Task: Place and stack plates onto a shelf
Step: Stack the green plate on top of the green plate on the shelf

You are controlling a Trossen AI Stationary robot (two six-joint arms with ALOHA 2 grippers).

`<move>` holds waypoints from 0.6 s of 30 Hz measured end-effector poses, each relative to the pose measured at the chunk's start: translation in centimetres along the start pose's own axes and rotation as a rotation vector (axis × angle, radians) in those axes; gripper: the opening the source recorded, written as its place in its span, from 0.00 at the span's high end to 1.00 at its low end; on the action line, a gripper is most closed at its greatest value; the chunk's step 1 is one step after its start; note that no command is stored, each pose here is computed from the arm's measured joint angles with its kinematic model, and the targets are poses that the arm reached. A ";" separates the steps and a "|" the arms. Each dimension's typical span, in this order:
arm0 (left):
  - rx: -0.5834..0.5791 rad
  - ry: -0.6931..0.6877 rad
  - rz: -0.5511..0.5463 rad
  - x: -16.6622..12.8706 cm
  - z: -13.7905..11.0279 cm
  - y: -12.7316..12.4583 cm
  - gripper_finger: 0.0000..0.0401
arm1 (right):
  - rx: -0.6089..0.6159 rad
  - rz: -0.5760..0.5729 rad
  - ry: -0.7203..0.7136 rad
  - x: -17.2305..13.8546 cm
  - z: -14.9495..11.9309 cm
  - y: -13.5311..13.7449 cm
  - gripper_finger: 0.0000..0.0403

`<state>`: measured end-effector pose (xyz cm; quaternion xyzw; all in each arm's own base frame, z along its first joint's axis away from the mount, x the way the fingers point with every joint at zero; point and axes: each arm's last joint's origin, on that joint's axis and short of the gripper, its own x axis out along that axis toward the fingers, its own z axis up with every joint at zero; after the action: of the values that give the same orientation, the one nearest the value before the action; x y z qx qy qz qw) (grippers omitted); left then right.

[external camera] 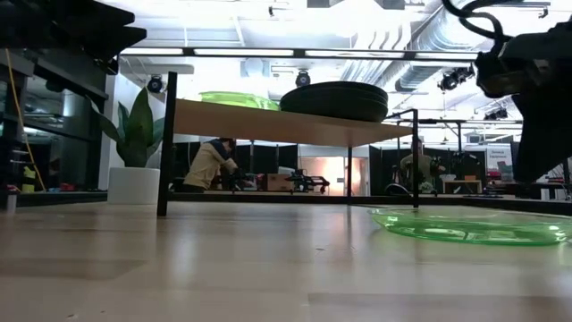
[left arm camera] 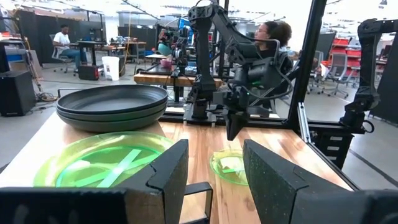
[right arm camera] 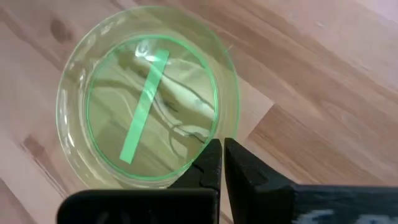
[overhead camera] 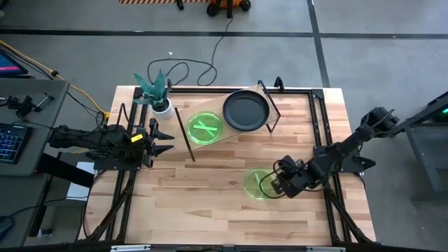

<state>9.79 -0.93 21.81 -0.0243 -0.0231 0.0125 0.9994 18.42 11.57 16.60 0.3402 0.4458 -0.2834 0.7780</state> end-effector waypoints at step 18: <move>-0.008 0.001 0.000 0.0 0.0 0.0 0.64 | 0.129 -0.074 -0.060 0.3 0.0 -0.6 0.55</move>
<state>9.80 -0.93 21.80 -0.0283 -0.0228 0.0126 0.9993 18.11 11.14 16.20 0.3643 0.4154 -0.3500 0.7564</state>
